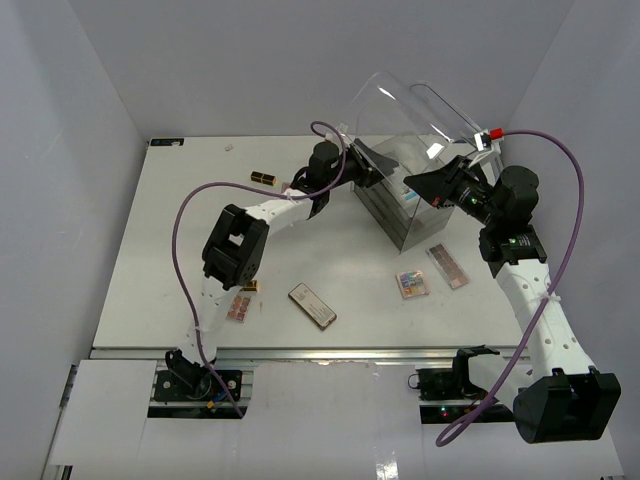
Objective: Organize the makeup
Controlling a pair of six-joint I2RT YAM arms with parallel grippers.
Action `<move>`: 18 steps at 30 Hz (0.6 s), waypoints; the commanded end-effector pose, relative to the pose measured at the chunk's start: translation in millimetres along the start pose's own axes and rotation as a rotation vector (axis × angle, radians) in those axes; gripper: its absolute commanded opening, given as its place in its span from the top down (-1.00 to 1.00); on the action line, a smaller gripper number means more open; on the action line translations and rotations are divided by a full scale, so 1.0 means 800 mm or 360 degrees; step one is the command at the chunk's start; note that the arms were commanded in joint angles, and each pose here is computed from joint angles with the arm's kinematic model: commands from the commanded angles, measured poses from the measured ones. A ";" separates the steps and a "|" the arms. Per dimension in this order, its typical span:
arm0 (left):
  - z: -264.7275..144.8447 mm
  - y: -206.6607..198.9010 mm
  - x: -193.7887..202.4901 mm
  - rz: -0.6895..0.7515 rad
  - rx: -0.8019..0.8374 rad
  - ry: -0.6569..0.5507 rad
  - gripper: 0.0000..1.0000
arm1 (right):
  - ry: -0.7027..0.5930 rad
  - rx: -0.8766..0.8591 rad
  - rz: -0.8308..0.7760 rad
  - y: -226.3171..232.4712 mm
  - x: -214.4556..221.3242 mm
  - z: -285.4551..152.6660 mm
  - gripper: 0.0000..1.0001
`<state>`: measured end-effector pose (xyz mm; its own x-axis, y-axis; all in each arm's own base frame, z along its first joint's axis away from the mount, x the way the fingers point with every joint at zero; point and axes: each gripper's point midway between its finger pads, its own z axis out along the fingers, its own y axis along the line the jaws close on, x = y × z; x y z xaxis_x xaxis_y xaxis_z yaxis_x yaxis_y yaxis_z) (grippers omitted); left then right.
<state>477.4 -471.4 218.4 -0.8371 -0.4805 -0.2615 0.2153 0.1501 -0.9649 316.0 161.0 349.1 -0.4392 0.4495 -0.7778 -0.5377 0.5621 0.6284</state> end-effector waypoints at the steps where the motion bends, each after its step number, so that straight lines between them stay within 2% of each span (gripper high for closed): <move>1: -0.052 -0.078 -0.010 0.0175 0.0100 -0.0048 0.03 | -0.0218 -0.0106 -0.0217 0.036 -0.048 -0.012 0.78; 7: -0.124 -0.073 0.008 0.0299 0.0001 -0.0032 0.03 | -0.0216 -0.0094 -0.0231 0.033 -0.047 -0.014 0.78; 11: -0.182 -0.033 0.022 0.0353 -0.0133 -0.0044 0.03 | -0.0163 -0.0059 -0.0255 0.022 -0.033 -0.016 0.77; 14: -0.245 0.003 0.028 0.0320 -0.0215 -0.0098 0.02 | -0.0099 -0.0032 -0.0279 0.013 -0.017 -0.018 0.77; 18: -0.295 0.023 0.027 0.0312 -0.0267 -0.0153 0.01 | -0.0022 -0.0024 -0.0321 0.009 0.001 -0.026 0.72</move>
<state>353.8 -308.9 200.9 -0.7751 -0.4859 -0.4039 0.2447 0.3586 -0.9008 308.8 155.7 332.6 -0.4354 0.4019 -0.8055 -0.5377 0.6015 0.5908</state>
